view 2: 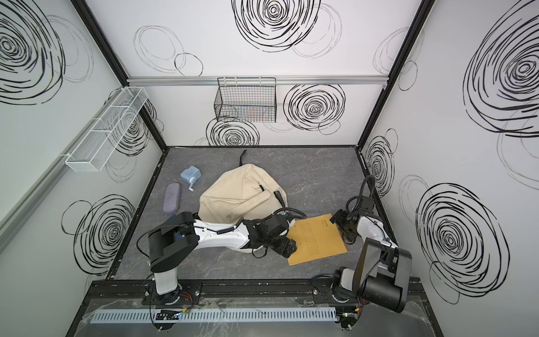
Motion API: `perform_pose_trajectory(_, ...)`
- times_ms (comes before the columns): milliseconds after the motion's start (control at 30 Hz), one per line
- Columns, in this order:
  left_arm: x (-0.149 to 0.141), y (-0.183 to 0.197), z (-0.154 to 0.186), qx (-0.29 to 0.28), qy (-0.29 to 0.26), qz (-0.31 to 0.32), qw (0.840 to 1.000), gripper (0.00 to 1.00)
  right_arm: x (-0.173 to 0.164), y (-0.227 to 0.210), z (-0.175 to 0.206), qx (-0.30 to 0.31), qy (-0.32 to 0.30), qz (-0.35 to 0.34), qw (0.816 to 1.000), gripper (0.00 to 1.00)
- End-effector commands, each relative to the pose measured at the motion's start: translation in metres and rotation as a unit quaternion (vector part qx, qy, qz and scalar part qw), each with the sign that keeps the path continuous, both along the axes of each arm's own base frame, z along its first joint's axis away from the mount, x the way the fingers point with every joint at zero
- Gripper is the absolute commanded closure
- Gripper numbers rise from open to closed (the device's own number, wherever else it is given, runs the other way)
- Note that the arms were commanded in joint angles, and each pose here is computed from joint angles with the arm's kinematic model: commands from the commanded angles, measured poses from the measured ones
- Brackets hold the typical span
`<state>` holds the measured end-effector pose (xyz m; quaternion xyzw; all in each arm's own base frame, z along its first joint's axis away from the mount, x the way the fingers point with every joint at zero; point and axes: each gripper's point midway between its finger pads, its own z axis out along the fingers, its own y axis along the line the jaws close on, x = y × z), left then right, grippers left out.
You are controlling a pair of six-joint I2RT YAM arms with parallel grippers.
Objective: Pack books, pencil case, and school supplies into a backpack
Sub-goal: Pick up the book from the bottom-center of the table.
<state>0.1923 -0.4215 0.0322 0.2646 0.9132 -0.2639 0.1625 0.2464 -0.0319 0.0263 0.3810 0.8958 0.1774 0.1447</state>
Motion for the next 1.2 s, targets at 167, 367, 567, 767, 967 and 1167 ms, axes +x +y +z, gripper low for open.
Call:
perform_pose_trajectory(167, 0.041, 0.023, -0.003, 0.041, -0.042, 0.035, 0.998, 0.13, -0.047, 0.058, -0.007, 0.118, 0.056, 0.047, 0.990, 0.30)
perform_pose_trajectory(367, 0.041, 0.020, -0.003, 0.033, -0.036, 0.037, 0.998, 0.13, -0.058, 0.085, -0.004, 0.183, 0.050, 0.088, 0.978, 0.38)
perform_pose_trajectory(567, 0.037, 0.019, -0.012, 0.034, -0.026, 0.036, 0.998, 0.14, -0.066, 0.104, 0.009, 0.230, 0.018, 0.116, 0.966, 0.46)
perform_pose_trajectory(767, 0.036, 0.022, -0.016, 0.038, -0.027, 0.039, 0.998, 0.14, -0.076, 0.122, 0.020, 0.276, -0.018, 0.128, 0.952, 0.49)
perform_pose_trajectory(967, 0.035, 0.021, -0.018, 0.038, -0.025, 0.040, 0.998, 0.14, -0.078, 0.135, 0.033, 0.324, -0.044, 0.140, 0.935, 0.57)
perform_pose_trajectory(1167, 0.030, 0.018, -0.025, 0.041, -0.019, 0.036, 0.998, 0.15, -0.074, 0.138, 0.041, 0.329, -0.061, 0.155, 0.929, 0.64)
